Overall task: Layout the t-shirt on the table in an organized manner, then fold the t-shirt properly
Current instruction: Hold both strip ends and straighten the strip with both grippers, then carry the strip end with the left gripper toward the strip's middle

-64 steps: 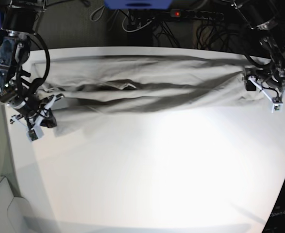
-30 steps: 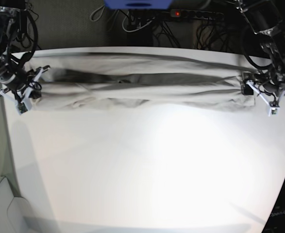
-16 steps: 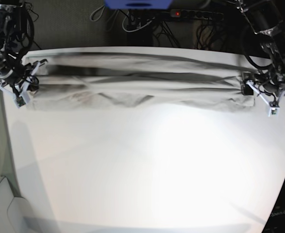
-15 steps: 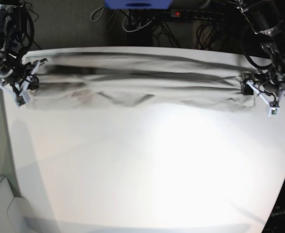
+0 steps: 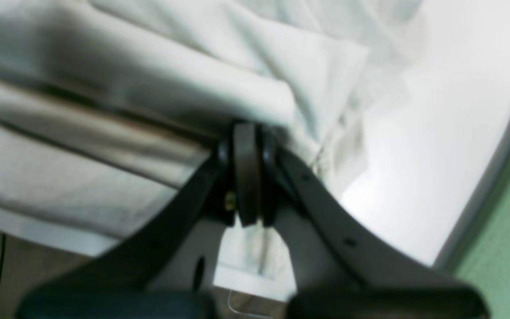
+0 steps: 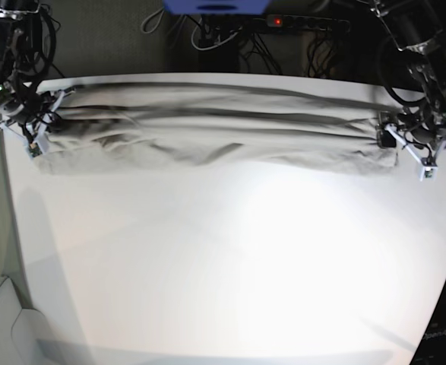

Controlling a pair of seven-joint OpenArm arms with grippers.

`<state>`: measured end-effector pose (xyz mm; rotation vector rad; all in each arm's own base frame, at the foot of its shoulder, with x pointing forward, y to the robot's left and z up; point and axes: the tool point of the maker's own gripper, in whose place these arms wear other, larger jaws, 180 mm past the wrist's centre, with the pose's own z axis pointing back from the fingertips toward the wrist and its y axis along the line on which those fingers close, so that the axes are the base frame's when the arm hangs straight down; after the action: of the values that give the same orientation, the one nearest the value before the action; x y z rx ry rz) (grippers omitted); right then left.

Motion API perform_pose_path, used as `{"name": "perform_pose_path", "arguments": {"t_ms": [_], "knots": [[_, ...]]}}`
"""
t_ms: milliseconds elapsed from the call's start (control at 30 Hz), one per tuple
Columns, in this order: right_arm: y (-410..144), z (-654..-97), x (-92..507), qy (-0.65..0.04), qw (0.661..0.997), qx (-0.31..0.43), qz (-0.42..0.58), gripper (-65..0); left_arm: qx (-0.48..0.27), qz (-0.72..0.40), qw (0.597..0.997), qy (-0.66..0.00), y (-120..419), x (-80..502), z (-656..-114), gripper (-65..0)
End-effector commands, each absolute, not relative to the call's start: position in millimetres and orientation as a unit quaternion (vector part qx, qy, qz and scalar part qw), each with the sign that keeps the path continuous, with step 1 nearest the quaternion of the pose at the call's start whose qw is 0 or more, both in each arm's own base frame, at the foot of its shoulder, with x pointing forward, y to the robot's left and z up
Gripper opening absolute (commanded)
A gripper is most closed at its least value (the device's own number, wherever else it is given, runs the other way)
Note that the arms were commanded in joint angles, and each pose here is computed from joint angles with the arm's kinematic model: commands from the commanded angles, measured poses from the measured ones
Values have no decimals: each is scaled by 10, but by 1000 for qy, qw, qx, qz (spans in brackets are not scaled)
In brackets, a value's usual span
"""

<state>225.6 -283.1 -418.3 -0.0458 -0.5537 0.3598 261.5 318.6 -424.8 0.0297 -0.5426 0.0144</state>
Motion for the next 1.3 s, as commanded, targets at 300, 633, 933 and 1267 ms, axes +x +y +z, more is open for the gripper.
{"name": "perform_pose_path", "arguments": {"t_ms": [300,633,933,1267], "knots": [[-2918,-4095,2277,-274,942,-39,188,-408,46,-10,965,-258,3327,2586,-4125,-123],[-2886,-4080,2288,-277,941,-38,191,-363,60,-21,956,-287,3313,2700,-3916,-46],[-2895,-4066,2305,-280,941,-39,189,-363,44,-14,955,-292,3180,2709,-3977,-5],[-2842,-4088,2306,-281,941,-34,187,-363,5,4,960,-279,3006,2659,-4256,-6]]}}
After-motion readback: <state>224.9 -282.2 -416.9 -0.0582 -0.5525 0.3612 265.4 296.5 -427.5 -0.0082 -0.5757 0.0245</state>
